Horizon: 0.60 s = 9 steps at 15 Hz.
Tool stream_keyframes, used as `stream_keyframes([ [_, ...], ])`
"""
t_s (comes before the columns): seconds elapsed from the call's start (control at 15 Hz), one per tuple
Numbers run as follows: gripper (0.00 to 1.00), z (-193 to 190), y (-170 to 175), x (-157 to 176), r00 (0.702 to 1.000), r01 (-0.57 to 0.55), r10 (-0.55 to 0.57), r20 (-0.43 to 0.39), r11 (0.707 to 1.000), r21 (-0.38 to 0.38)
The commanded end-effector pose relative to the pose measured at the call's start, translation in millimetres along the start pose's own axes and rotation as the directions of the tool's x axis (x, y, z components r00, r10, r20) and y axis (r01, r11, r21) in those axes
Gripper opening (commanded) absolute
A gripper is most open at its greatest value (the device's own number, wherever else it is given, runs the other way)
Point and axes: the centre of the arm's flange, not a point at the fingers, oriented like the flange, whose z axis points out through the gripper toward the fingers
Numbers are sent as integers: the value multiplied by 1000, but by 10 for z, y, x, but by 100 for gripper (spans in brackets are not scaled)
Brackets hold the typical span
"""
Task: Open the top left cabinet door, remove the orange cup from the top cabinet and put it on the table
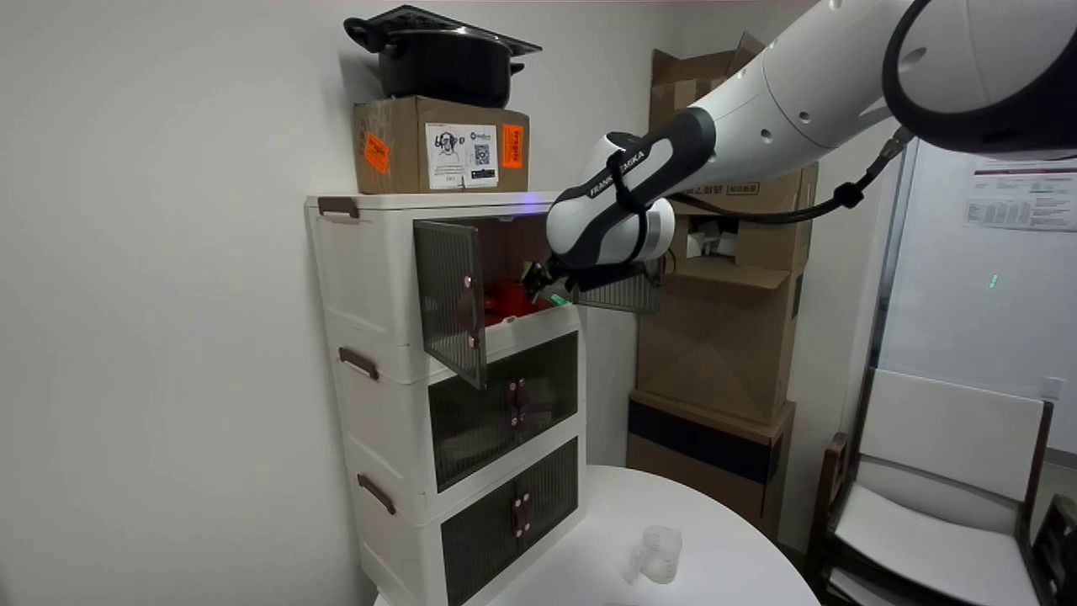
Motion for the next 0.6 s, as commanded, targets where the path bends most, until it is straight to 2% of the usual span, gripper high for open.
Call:
stream_keyframes([
  [0.0,100,76,20,2,998,-29,27,-55,999,-24],
  [0.53,100,340,91,146,994,-50,47,-95,998,-32],
])
